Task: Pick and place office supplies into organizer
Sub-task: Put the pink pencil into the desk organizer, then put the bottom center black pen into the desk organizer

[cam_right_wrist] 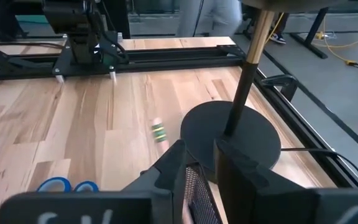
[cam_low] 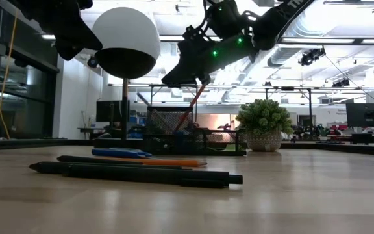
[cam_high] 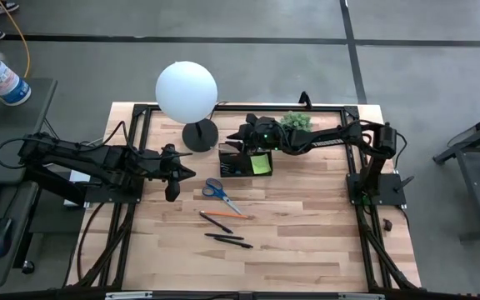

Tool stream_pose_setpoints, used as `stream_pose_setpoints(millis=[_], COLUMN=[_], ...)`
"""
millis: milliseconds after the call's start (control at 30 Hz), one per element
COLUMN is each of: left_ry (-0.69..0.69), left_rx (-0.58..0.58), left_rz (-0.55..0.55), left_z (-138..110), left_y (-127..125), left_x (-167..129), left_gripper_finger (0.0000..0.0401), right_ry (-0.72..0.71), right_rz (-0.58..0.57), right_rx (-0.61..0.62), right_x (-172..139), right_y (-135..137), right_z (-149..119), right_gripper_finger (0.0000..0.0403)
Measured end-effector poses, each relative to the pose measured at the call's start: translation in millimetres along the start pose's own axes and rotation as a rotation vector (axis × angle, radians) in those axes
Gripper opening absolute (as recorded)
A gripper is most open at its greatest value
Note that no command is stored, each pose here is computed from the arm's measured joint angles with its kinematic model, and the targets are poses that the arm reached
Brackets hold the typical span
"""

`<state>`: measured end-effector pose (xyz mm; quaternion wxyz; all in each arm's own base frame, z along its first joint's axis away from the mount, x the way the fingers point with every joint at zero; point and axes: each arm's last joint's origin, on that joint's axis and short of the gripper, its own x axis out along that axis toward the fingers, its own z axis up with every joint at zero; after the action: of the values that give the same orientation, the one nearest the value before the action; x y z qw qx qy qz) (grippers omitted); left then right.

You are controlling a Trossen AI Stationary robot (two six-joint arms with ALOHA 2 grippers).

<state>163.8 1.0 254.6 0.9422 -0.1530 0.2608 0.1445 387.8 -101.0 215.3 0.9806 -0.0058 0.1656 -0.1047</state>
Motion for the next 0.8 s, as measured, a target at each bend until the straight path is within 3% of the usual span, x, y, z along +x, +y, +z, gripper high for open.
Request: stream_pose_setpoints(millis=[233,467,633,800], left_ry=[0.000,0.004,0.006,0.013], left_rx=[0.000,0.001,0.003,0.028], left_rz=[0.000,0.002,0.001,-0.016], left_z=[0,0,-1,-1], left_y=[0,0,0,0], left_x=[0,0,0,0], left_gripper_finger=[0.0001,0.0001,0.0001,0.0001], right_ry=[-0.020,-0.074,0.032,0.208], right_rz=[0.057,0.138,0.211,0.252], right_rx=[0.073,0.061,0.050,0.141], right_x=[-4,-23,-39,-46], right_y=[5,29,55,82], right_z=[6,29,30,17], right_gripper_finger=[0.0075,0.0075,0.0075,0.0075])
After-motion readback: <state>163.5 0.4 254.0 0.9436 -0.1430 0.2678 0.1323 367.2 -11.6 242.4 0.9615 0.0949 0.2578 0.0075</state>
